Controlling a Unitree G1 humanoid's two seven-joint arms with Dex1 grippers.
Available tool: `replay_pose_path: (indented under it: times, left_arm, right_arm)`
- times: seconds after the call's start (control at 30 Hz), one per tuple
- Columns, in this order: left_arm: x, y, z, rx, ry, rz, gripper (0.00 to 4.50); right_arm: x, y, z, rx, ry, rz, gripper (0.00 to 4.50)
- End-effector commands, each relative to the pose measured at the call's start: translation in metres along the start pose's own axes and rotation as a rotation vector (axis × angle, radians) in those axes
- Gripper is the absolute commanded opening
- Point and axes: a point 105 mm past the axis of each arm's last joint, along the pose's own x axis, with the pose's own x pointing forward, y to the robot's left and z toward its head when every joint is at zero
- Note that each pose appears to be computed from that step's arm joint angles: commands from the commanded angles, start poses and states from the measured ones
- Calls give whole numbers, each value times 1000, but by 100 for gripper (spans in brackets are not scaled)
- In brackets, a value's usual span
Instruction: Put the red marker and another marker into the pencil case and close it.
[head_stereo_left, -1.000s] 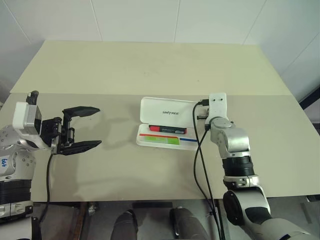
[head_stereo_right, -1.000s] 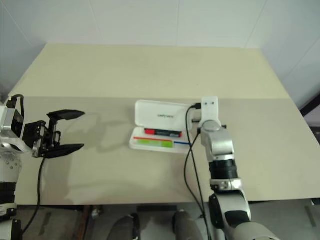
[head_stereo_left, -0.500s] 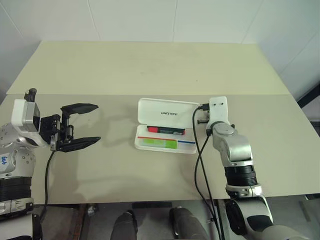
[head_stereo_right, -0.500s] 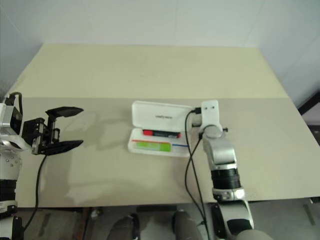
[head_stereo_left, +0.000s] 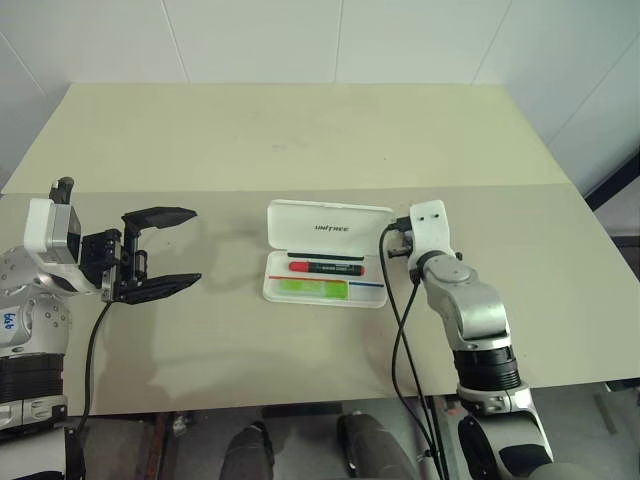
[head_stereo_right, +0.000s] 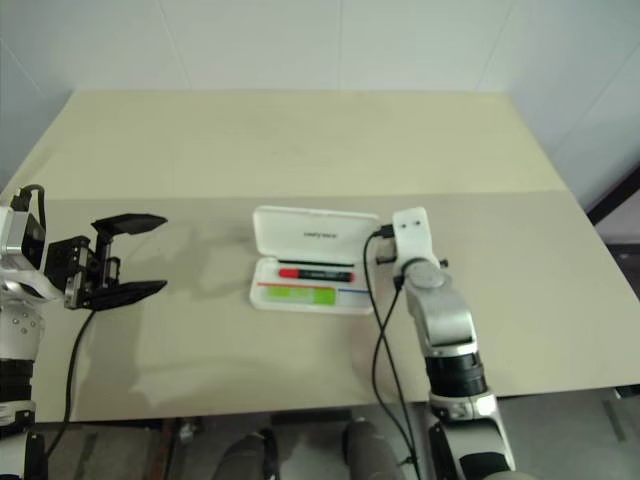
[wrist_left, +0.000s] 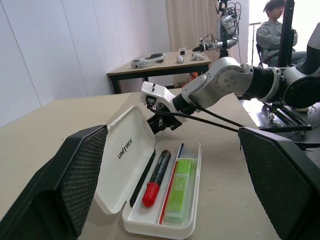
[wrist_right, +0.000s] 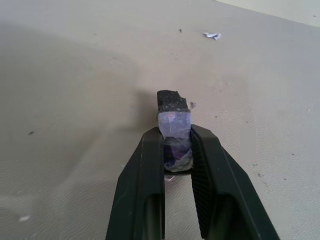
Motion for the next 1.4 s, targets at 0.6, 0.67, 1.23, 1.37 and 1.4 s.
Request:
replay_pose_path:
  times: [0.6, 0.67, 1.23, 1.37, 1.4]
  left_arm:
    - [7, -2, 6, 47, -13, -109, 450]
    - [7, -2, 6, 46, -16, -111, 450]
    - [-4, -12, 1, -52, -45, -105, 450]
    - [-9, -15, -3, -89, -45, -90, 450]
    - [-10, -16, -5, -97, -42, -87, 450]
  right_arm:
    - [-19, -41, 50, -144, -223, -101, 38]
    - [-24, -46, 64, -171, -273, -91, 38]
    - [-97, -25, 139, -242, -484, 507, 38]
    - [-113, -11, 126, -326, -442, 657, 38]
    - [-118, -6, 119, -355, -420, 708, 38]
